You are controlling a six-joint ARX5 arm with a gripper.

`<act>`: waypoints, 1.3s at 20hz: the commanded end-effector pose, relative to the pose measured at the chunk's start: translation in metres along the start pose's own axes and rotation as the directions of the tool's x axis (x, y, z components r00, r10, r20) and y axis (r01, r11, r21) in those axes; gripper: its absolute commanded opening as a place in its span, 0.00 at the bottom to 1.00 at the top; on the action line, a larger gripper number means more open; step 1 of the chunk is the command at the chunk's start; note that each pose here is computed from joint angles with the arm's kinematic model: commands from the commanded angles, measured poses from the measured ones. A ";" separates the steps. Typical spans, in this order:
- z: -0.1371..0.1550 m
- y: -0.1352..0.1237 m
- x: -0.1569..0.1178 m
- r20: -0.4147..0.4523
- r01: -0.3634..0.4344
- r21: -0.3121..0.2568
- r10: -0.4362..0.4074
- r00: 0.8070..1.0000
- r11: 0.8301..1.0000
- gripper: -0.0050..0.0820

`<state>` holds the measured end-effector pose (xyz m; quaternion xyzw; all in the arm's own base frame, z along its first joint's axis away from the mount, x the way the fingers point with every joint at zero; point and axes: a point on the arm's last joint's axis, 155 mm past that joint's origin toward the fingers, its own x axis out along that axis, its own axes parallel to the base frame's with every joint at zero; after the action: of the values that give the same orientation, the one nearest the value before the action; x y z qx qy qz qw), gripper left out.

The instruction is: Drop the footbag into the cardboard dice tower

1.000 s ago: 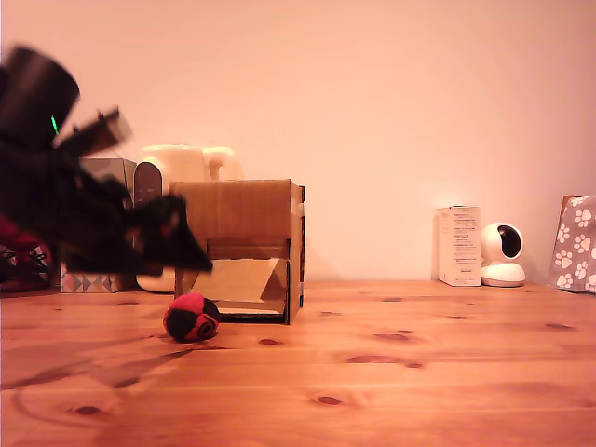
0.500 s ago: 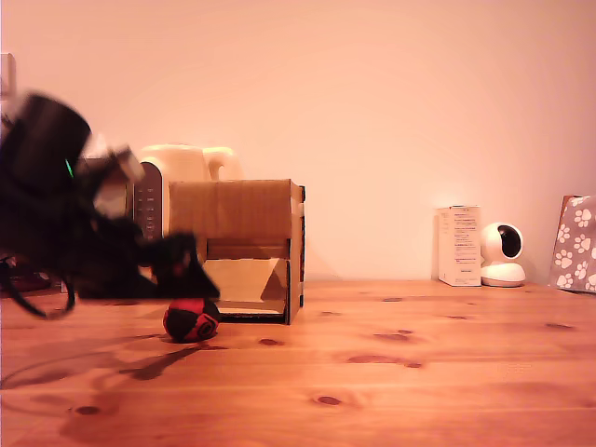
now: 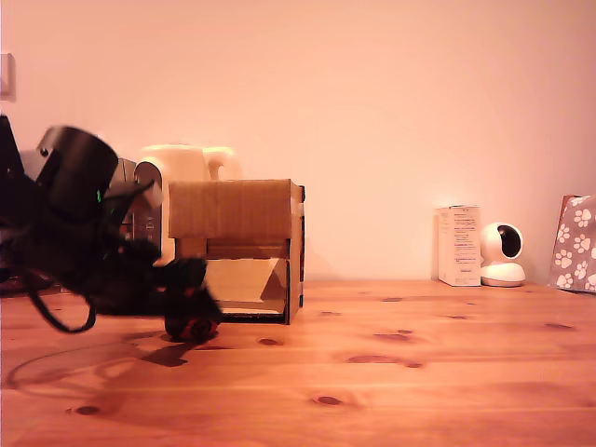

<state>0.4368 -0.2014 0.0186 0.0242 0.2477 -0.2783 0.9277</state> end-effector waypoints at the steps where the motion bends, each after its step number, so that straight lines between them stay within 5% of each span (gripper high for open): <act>1: -0.016 0.005 0.005 -0.038 -0.006 -0.009 0.006 0.999 1.000 0.36; 7: -0.006 0.003 -0.003 -0.036 0.023 -0.019 -0.024 0.999 1.000 0.28; 11: 0.017 -0.017 -0.027 -0.047 0.101 -0.027 -0.102 0.994 0.995 0.28; 17: 0.061 -0.028 -0.074 -0.017 0.104 -0.046 -0.105 0.994 0.993 0.28; 22: 0.110 -0.037 -0.113 0.101 0.106 -0.023 -0.103 0.990 0.994 0.28; 26: 0.156 -0.041 -0.133 0.265 0.097 0.038 -0.103 0.959 0.995 0.28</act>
<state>0.3873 -0.1954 0.2216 -0.0132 0.1253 -0.3277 0.9363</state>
